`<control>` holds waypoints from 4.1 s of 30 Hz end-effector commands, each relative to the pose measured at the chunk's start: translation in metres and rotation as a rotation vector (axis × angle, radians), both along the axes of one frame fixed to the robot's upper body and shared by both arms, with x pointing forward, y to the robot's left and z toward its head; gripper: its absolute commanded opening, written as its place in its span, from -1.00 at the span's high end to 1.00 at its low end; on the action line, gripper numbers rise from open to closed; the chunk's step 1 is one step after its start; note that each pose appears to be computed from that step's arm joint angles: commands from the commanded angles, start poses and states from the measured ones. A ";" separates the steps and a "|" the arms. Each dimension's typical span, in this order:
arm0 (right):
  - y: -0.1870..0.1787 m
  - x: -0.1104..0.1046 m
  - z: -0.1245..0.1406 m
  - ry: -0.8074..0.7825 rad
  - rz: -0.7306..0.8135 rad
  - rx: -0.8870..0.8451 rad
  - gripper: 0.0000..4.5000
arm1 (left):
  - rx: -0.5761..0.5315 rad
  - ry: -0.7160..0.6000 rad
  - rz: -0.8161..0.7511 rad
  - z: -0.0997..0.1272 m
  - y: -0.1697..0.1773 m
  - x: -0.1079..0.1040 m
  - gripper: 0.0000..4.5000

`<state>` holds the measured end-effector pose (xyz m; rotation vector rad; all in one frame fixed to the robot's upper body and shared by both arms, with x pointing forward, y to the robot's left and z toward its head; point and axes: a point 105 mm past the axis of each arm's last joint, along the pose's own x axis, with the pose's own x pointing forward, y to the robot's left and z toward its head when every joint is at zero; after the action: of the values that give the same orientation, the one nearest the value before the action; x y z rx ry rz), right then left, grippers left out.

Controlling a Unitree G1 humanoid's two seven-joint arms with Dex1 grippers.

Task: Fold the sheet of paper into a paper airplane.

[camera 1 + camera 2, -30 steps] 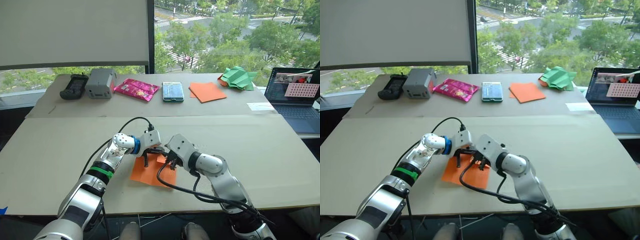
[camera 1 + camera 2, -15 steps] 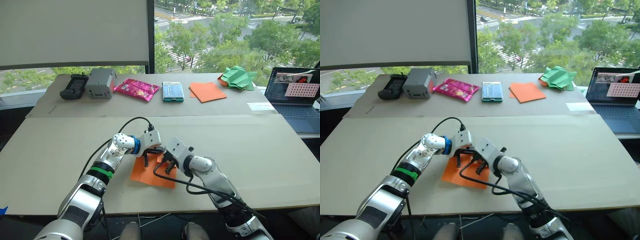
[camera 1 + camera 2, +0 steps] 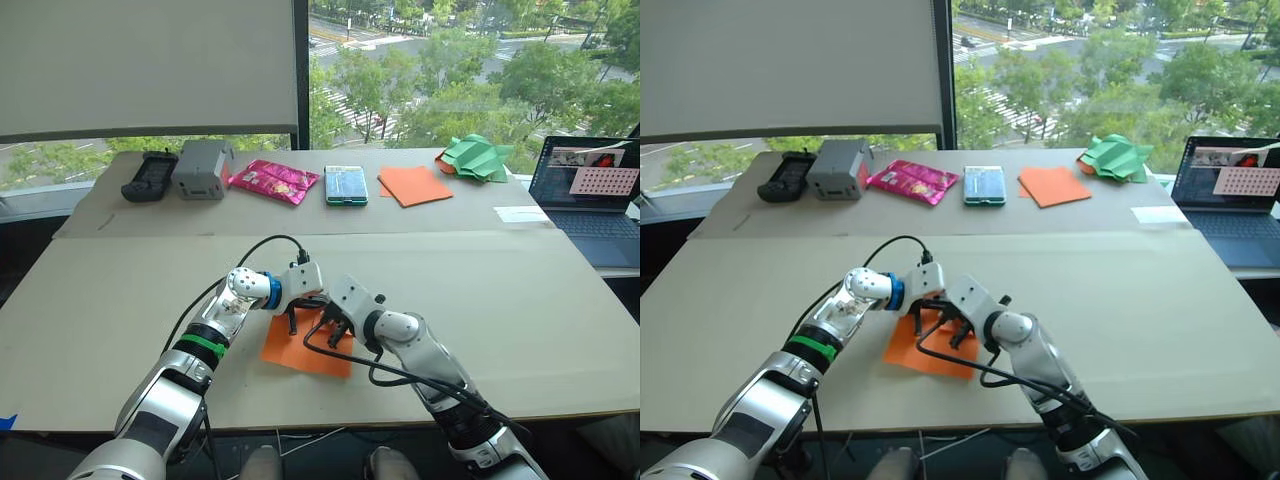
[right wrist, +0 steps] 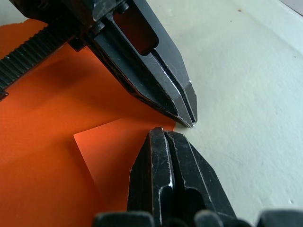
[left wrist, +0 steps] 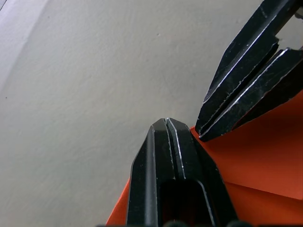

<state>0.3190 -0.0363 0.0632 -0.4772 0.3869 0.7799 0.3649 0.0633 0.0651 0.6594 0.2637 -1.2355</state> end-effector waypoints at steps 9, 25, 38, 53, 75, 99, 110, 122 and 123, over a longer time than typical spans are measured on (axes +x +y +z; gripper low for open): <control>-0.014 -0.026 -0.044 0.204 -0.031 -0.042 0.98 | 0.087 0.065 0.021 -0.025 0.014 -0.009 1.00; -0.038 -0.056 -0.066 0.295 -0.058 -0.069 0.98 | 0.096 0.074 0.009 -0.029 0.016 -0.012 1.00; -0.055 -0.081 -0.078 0.360 -0.117 -0.076 0.98 | 0.100 0.075 0.006 -0.029 0.016 -0.013 1.00; -0.013 -0.057 0.058 -0.049 0.060 0.377 0.98 | 0.085 0.057 0.023 -0.025 0.016 -0.009 1.00; 0.002 -0.021 -0.013 0.011 0.093 0.092 0.98 | -0.181 0.053 0.249 0.025 0.040 -0.004 1.00; 0.012 -0.018 -0.013 -0.005 0.114 0.068 1.00 | -0.507 0.303 0.525 0.035 0.076 -0.025 -0.09; 0.014 -0.016 -0.011 -0.011 0.096 0.072 1.00 | -0.446 0.261 0.475 0.034 0.072 -0.028 0.88; 0.014 -0.007 -0.003 0.000 0.038 0.152 1.00 | -0.272 0.159 0.312 0.024 0.064 -0.051 0.98; 0.014 -0.006 -0.002 0.002 0.025 0.164 1.00 | -0.264 0.157 0.307 0.022 0.064 -0.052 0.98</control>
<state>0.3102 -0.0192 0.0642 -0.3522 0.2915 0.8506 0.3139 0.1302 0.0788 0.2368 0.3533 -0.9829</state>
